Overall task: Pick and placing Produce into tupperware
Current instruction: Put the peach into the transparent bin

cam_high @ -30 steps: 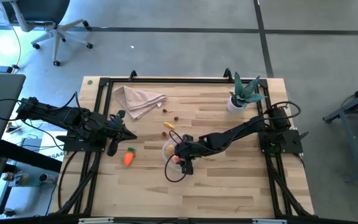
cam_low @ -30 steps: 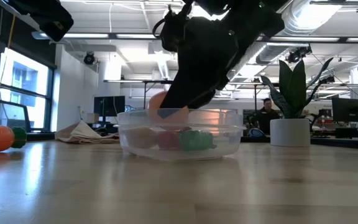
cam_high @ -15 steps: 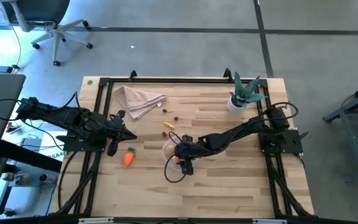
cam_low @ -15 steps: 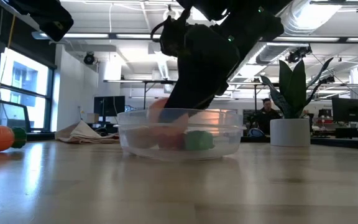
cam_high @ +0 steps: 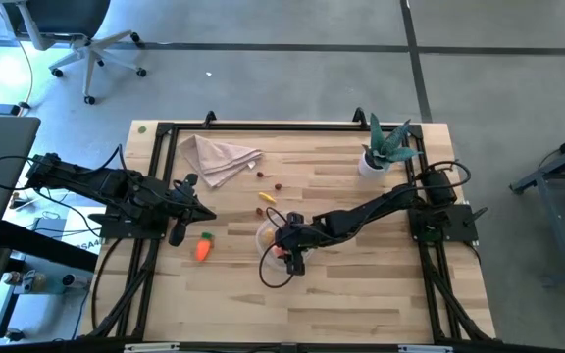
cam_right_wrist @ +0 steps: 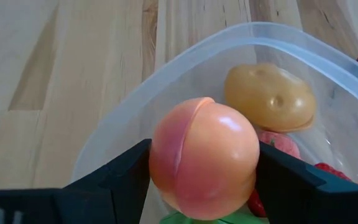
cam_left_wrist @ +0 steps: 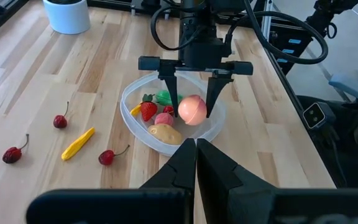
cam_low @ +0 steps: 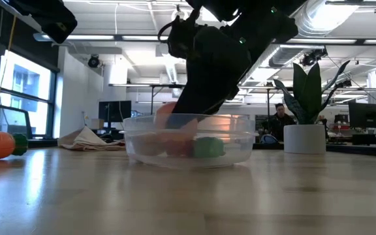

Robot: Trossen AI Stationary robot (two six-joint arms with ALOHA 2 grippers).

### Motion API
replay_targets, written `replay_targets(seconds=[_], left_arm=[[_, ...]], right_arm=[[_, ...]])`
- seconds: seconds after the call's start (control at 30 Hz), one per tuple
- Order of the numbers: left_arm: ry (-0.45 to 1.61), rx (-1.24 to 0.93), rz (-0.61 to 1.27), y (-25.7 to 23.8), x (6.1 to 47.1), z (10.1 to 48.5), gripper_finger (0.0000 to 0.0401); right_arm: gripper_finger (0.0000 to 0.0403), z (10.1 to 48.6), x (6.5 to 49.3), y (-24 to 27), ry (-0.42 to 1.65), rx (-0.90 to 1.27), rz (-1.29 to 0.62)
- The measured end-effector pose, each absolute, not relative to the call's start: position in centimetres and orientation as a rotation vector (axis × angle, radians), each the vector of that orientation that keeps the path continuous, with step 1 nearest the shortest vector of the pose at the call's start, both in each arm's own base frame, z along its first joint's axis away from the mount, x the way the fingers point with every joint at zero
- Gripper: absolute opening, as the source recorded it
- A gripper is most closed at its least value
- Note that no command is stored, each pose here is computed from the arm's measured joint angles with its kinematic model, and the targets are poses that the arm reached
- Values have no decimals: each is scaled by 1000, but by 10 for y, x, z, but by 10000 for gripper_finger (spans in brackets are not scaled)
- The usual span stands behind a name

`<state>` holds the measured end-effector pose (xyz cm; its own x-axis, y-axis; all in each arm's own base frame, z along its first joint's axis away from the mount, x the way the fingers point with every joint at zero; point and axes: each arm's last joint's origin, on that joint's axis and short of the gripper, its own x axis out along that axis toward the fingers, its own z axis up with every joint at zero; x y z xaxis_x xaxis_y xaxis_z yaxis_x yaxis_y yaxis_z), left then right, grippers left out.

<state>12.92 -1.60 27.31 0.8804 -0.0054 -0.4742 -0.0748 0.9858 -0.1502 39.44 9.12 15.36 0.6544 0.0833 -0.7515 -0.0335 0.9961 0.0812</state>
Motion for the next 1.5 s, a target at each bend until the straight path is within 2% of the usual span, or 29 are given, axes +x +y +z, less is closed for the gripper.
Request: replay_targets(seconds=[1.5], left_arm=[[493,-166,36,-16,129,273,5]], right_arm=[[244,154,394,90,852,39,41]])
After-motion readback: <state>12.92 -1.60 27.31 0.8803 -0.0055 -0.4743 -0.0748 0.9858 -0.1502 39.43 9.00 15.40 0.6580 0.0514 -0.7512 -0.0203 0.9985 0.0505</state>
